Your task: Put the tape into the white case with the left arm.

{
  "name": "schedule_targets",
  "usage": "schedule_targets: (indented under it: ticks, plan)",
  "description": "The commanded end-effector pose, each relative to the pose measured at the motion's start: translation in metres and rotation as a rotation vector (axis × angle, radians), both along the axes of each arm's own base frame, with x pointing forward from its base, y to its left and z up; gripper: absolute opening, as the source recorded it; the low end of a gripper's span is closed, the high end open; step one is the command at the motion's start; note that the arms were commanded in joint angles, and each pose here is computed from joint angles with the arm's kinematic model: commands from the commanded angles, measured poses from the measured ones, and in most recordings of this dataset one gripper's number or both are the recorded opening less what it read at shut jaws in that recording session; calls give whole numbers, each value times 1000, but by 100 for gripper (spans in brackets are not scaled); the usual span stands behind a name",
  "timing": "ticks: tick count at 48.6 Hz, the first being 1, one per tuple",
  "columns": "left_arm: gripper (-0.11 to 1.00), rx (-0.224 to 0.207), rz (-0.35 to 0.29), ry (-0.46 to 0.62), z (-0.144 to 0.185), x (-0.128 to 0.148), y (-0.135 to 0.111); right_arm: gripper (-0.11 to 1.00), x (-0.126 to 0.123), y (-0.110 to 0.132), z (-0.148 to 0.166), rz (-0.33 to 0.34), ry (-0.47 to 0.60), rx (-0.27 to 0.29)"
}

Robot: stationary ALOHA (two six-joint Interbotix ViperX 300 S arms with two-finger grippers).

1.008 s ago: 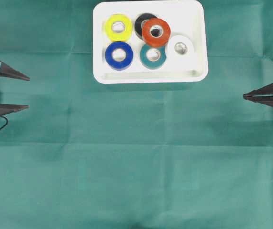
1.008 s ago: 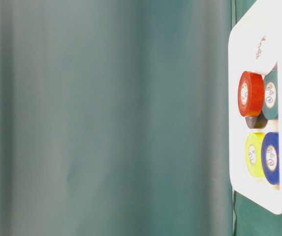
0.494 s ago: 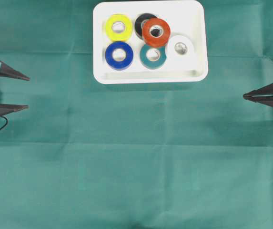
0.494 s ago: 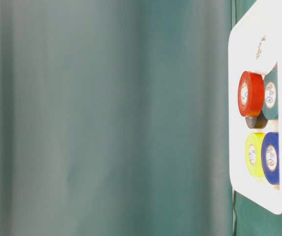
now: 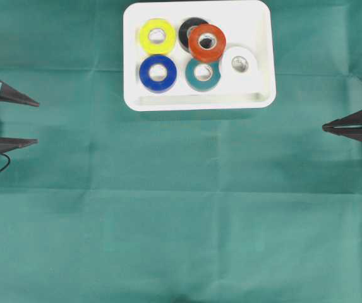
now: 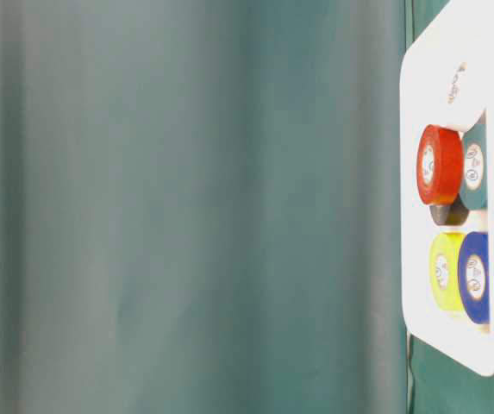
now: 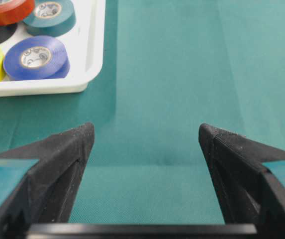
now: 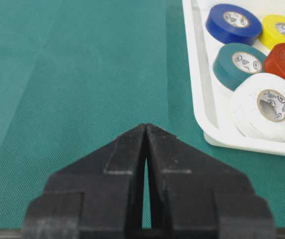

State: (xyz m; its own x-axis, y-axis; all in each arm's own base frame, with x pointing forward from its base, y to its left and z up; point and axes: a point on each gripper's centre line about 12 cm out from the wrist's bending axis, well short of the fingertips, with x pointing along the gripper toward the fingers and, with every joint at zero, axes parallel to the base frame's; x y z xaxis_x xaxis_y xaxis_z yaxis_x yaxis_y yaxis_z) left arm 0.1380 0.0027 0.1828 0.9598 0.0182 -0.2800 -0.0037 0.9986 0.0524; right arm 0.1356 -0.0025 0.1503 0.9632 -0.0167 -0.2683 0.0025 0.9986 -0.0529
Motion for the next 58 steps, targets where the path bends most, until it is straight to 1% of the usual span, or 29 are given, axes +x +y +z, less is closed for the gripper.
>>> schedule_targets:
  ticks: [1, 13, 25, 33, 36, 58]
  plan:
    - [99, 3, 3, -20, 8, 2, 1, -9, 2, 0, 5, 0, -15, -2]
    - [99, 5, 2, -26, 10, 3, 1, -9, 2, 0, 5, 0, -17, -2]
    - [99, 7, 0, -49, 23, 6, 0, -9, 2, 0, 5, 0, -17, -2]
    - [99, 49, -9, -59, 28, 7, 1, -9, 2, 0, 5, 0, -17, -2]
    - [99, 55, -11, -56, 27, 7, 1, -9, 2, 0, 5, 0, -17, -2]
    - [99, 47, -9, -50, 24, 6, 1, -9, 2, 0, 5, 0, -17, -2]
